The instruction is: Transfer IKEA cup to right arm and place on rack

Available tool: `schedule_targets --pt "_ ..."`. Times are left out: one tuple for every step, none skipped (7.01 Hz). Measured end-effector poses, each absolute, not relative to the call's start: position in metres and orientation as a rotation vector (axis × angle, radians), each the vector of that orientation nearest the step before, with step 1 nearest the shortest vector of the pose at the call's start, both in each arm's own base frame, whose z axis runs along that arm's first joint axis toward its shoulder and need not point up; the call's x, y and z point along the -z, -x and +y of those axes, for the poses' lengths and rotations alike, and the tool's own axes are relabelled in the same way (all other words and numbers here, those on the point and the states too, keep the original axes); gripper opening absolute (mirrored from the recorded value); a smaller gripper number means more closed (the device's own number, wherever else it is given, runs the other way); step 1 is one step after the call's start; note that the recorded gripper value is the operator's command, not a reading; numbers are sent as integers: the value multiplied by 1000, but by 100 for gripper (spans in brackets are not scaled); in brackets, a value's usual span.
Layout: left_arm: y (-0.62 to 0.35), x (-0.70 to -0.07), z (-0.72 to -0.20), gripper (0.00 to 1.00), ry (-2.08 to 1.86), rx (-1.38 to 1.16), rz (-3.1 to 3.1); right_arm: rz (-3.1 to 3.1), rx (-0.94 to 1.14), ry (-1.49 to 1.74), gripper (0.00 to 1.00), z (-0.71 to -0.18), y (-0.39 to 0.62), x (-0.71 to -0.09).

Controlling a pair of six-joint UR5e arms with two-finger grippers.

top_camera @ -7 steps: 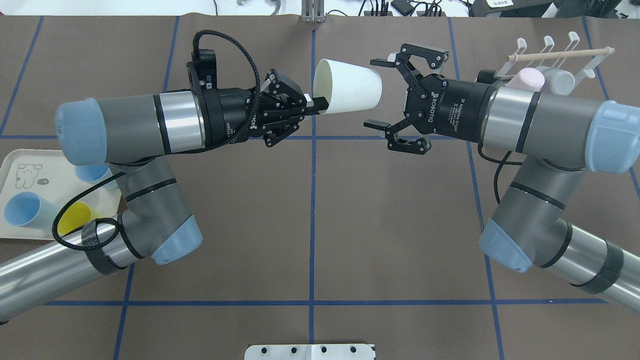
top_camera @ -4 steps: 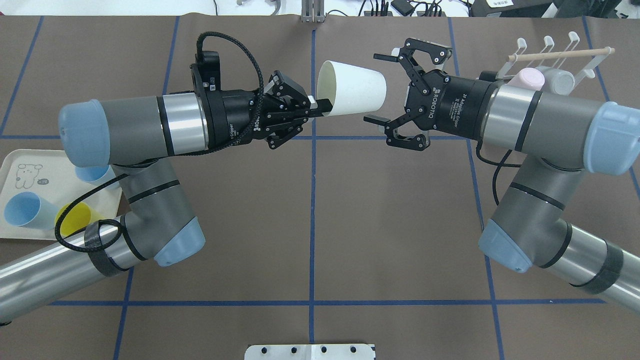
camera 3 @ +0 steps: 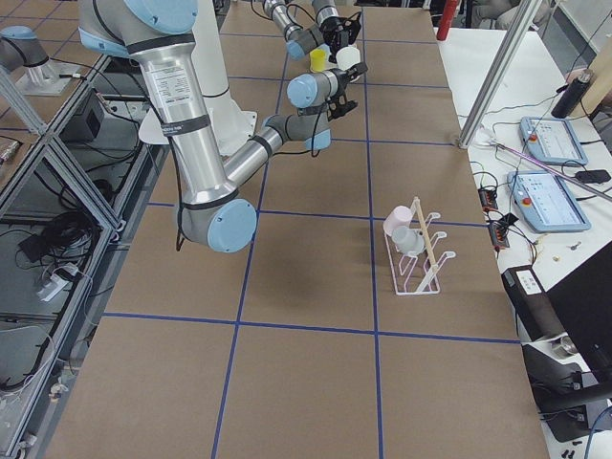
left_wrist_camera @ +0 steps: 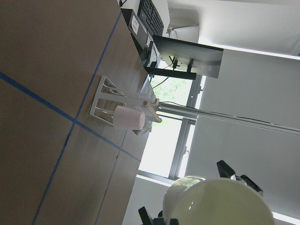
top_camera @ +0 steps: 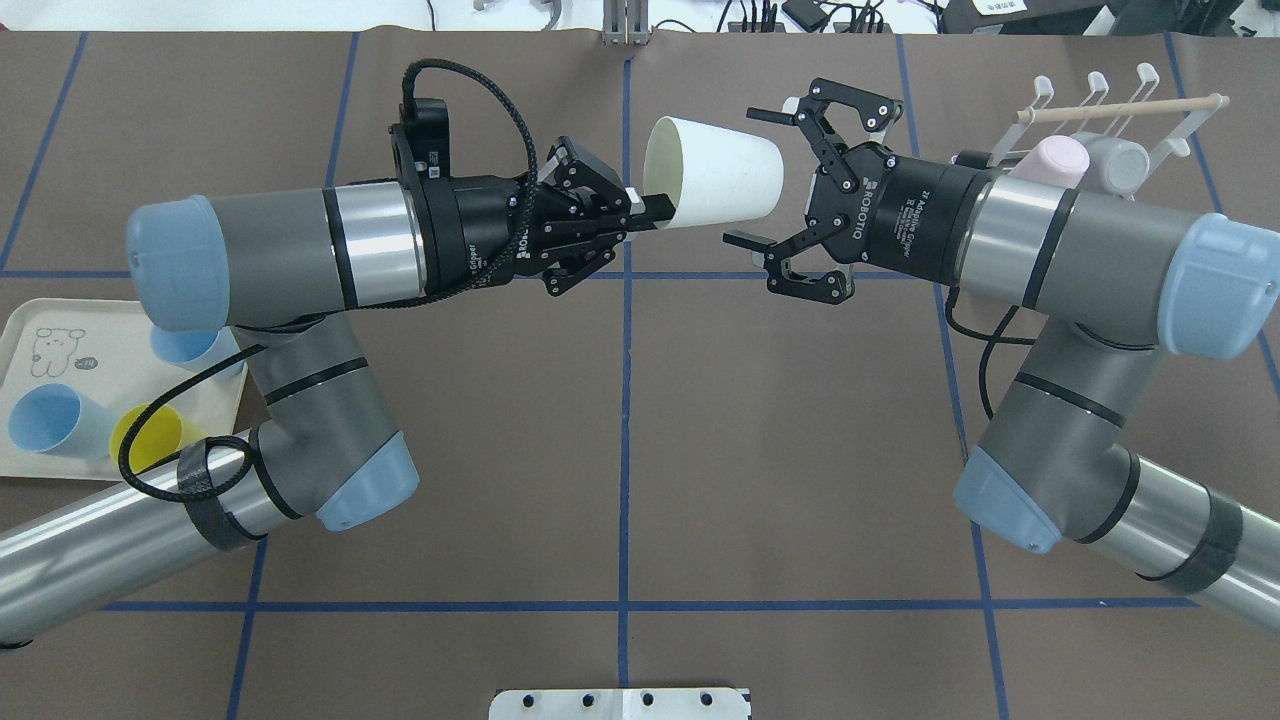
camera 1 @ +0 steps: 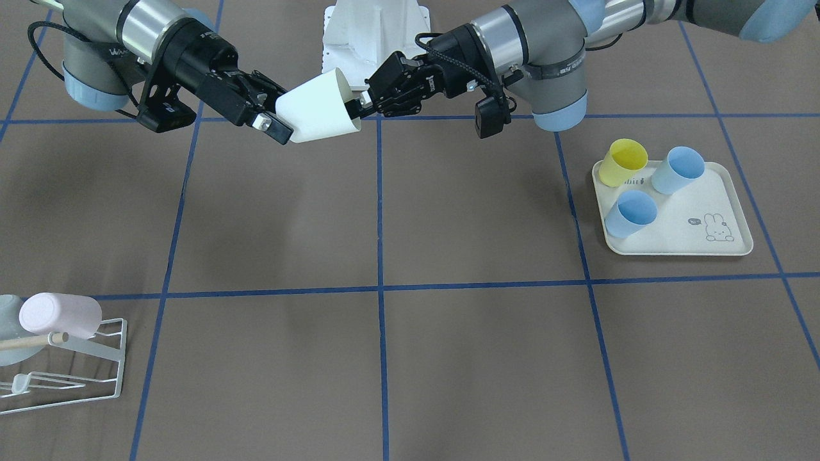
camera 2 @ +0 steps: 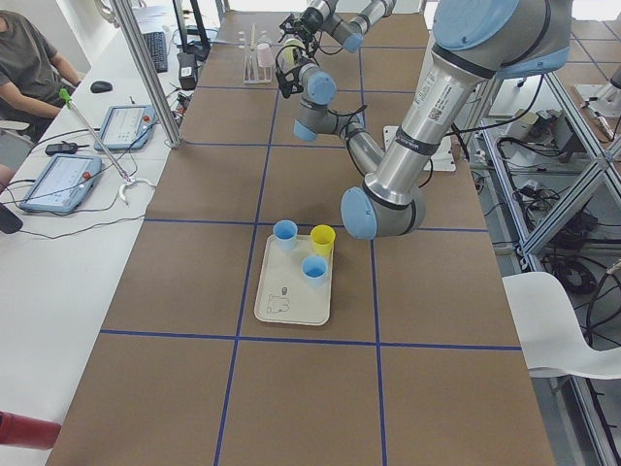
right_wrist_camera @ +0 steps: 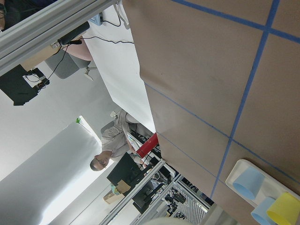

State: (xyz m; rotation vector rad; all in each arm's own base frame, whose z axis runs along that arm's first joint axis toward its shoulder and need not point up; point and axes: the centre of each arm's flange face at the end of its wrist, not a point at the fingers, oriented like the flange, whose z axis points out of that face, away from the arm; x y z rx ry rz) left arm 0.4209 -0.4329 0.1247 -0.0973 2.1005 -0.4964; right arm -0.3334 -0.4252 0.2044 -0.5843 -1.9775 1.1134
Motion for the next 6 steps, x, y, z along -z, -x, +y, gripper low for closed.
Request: schedule_targets --pt "-422 -125 -434 0 97 497 2098 -1983 -1106 583 91 -424 333 -204" --pt "-423 -126 -434 0 98 498 2096 -1994 -1096 584 54 -423 332 -204" --pt "-423 -126 -434 0 99 498 2096 -2002 -1089 587 1 -422 331 -205" --pt "-423 -126 -434 60 100 498 2096 -2006 -1087 590 0 -421 330 -206" --pt "-423 -126 -434 82 100 497 2096 -2009 -1086 592 0 -420 330 -206" --pt "-422 -126 -434 83 98 496 2097 -2012 -1084 590 0 -420 328 -205"
